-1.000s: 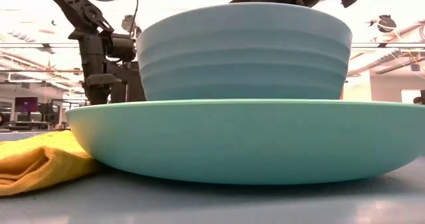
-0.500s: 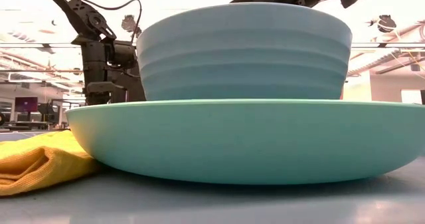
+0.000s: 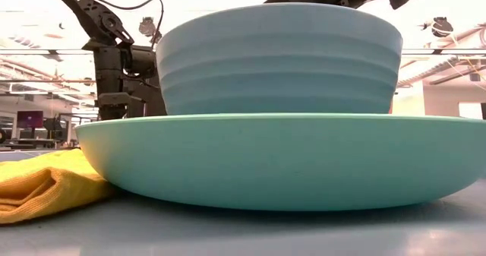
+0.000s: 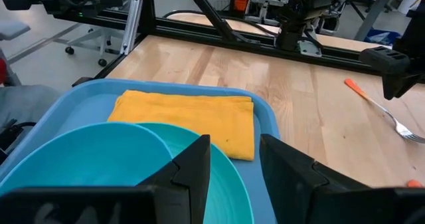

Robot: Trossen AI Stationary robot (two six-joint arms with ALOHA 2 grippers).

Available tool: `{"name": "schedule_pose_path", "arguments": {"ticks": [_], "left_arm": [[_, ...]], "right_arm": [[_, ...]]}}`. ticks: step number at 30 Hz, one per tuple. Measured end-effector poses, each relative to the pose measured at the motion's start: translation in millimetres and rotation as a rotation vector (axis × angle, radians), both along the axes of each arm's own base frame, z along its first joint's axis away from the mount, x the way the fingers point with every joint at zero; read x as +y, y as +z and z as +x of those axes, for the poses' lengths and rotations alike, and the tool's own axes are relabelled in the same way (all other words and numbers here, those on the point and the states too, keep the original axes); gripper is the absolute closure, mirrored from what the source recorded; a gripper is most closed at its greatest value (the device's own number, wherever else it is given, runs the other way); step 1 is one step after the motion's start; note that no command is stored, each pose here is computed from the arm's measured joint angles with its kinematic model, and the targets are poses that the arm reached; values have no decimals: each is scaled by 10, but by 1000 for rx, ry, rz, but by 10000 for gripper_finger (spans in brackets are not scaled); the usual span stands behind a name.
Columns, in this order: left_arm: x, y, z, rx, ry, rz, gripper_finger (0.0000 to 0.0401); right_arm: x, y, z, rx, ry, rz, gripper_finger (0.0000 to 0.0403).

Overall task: Set up tray
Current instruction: Put the fork on top of the napkin

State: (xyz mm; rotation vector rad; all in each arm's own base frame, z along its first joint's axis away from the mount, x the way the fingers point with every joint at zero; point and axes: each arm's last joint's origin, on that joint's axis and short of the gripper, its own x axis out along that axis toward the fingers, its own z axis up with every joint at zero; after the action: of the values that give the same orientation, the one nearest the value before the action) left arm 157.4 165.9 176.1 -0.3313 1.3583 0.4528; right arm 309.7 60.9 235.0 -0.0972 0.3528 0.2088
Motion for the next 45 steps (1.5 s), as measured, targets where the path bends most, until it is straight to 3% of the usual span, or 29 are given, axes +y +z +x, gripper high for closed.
{"name": "schedule_pose_path", "arguments": {"ticks": [13, 24, 28, 37, 45], "left_arm": [[-56, 1, 55, 19, -29, 18, 305], [-52, 4, 60, 34, -9, 43, 196], [-44, 4, 56, 35, 2, 49, 177], [33, 4, 17, -11, 30, 38, 195], [72, -157, 45, 50, 28, -7, 200]], "right_arm": [[1, -1, -1, 6, -9, 24, 280], [26, -33, -18, 36, -21, 71, 280], [53, -84, -45, 56, -15, 73, 280], [107, -56, -45, 28, -3, 91, 280], [111, -56, -46, 28, -3, 94, 280]]}}
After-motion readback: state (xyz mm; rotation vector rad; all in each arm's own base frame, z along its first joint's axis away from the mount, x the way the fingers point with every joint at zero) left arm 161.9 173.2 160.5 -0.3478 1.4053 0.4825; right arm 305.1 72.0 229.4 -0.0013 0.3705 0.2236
